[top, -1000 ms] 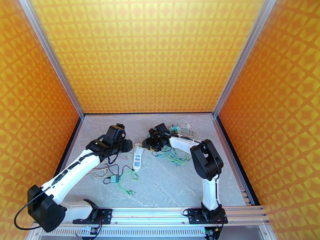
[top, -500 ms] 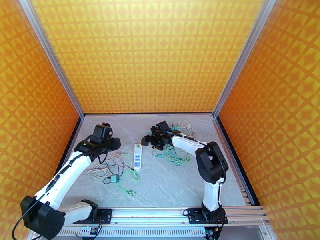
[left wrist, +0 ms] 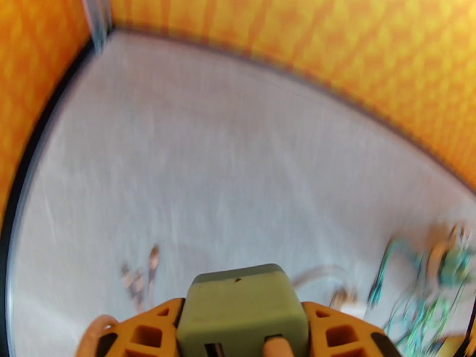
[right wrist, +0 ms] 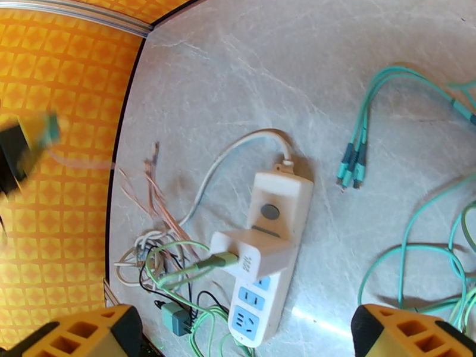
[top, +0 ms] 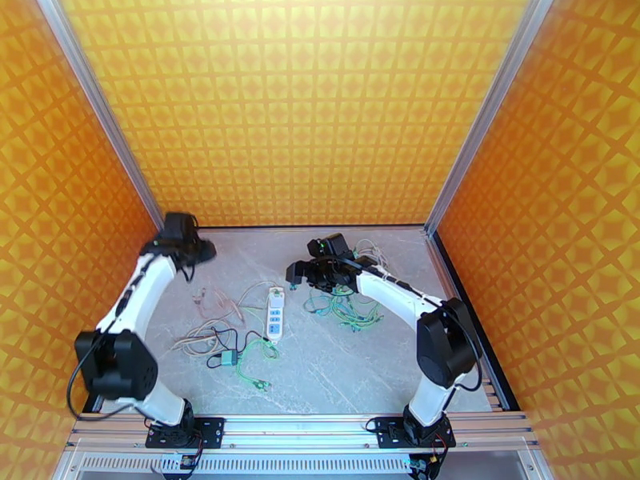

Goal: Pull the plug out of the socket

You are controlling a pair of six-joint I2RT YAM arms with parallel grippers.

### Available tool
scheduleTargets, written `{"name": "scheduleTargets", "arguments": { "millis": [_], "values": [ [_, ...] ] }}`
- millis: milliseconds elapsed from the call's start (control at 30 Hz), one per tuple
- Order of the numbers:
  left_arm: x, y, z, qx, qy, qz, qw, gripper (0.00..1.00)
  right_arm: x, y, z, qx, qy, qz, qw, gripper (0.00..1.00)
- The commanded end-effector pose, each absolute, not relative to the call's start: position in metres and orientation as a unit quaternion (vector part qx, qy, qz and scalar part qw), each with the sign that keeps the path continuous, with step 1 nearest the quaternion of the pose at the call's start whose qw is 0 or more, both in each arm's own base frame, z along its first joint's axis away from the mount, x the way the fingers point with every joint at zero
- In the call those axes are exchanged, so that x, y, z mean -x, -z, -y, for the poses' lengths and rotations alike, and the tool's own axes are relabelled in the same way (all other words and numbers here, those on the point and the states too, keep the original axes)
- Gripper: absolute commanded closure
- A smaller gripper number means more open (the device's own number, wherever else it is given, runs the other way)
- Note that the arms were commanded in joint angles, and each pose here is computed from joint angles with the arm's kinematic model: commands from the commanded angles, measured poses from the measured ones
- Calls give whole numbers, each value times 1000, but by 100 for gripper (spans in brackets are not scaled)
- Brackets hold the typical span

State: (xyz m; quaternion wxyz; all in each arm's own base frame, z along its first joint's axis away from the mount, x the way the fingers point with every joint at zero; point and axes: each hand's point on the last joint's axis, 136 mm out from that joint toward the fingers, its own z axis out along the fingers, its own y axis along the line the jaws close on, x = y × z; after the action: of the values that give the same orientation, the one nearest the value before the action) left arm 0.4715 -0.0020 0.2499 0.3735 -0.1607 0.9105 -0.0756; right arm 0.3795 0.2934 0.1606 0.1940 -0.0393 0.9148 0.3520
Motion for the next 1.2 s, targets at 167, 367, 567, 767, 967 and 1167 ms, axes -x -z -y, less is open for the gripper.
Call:
{"name": "scheduleTargets", "arguments": {
  "millis": [167, 367, 567, 767, 967, 1167],
  "values": [
    [-514, -213, 5, 152, 114, -921, 339, 64, -372, -152, -279, 19, -332, -923, 193, 2],
    [-521, -158, 5, 180, 129, -930, 291, 63, -373, -154, -278, 17, -330, -923, 195, 1],
    [-507, -126, 6, 197, 131, -936, 259, 54, -375, -154, -281, 17, -334, -923, 193, 1],
    [-472, -92, 8, 214, 128, -943, 220, 42, -378, -153, -286, 15, -344, -920, 189, 1],
    [-444, -82, 10, 225, 132, -942, 209, 36, -381, -152, -291, 16, -351, -918, 182, 1],
    [-428, -105, 12, 230, 140, -935, 229, 23, -383, -153, -295, 16, -355, -917, 179, 1]
  ]
}}
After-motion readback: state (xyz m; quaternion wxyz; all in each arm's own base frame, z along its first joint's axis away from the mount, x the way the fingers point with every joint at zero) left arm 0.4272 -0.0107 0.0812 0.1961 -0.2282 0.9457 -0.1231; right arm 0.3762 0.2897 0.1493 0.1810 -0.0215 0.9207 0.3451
